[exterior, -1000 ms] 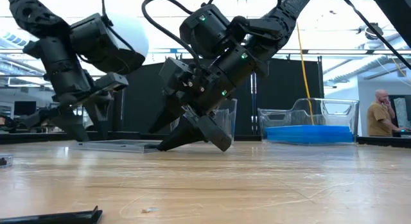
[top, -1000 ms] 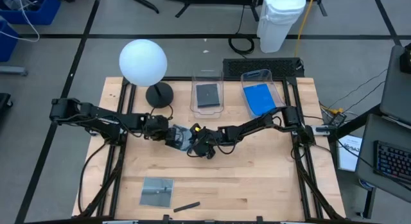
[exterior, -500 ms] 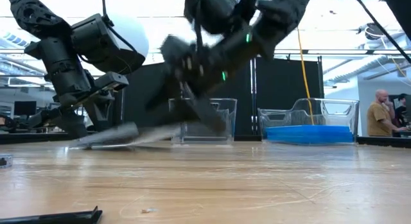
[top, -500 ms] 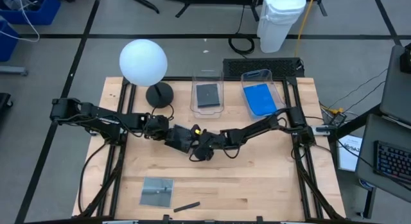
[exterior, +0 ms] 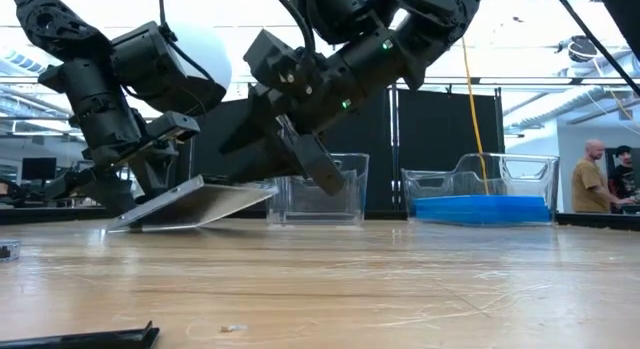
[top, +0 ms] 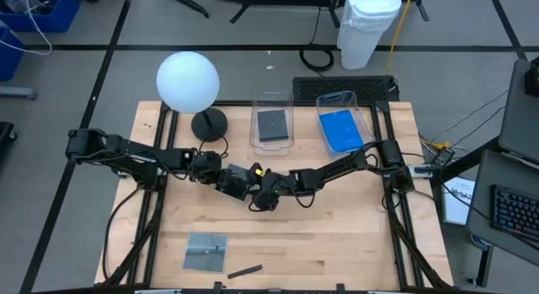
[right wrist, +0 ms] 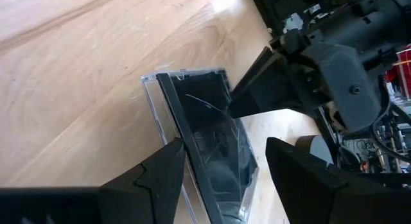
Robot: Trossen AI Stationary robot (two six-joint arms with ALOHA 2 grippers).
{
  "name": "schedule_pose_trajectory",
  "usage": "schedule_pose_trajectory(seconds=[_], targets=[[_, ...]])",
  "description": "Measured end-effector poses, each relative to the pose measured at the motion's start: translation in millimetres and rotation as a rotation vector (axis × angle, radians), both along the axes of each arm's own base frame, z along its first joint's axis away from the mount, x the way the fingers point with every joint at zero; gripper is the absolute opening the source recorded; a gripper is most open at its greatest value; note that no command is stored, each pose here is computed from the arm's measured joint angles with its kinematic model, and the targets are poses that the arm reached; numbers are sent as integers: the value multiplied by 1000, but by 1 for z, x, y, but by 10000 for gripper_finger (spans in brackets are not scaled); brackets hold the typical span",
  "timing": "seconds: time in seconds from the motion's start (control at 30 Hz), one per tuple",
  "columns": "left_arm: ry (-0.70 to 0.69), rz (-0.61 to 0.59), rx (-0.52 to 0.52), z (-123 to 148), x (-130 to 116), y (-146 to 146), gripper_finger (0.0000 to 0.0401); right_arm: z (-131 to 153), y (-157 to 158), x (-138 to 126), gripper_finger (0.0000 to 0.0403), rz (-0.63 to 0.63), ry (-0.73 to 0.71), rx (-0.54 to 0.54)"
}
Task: Pick & place jewel cases by type
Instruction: Put the top black CD case into the left transparent bin
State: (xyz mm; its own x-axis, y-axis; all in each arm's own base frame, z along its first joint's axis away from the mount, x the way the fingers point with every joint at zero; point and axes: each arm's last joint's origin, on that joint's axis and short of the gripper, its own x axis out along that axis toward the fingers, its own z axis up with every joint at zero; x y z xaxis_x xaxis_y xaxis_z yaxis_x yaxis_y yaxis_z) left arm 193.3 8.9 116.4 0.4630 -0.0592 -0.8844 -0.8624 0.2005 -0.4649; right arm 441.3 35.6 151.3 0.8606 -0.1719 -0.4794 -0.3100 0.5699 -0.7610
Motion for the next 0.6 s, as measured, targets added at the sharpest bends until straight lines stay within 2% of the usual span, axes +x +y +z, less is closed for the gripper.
schedule_pose_trajectory(seconds=[0.37, 0.47, 0.6], targets=[[-1, -11, -1, 0, 0, 0, 175, 1, 2, 0, 161, 3, -5, 1], [-2, -10, -1, 0, 0, 0, 175, 0, 2, 0, 120, 3, 6, 2], [-4, -9, -2, 0, 0, 0, 175, -3, 3, -2, 27, 44, 42, 22]])
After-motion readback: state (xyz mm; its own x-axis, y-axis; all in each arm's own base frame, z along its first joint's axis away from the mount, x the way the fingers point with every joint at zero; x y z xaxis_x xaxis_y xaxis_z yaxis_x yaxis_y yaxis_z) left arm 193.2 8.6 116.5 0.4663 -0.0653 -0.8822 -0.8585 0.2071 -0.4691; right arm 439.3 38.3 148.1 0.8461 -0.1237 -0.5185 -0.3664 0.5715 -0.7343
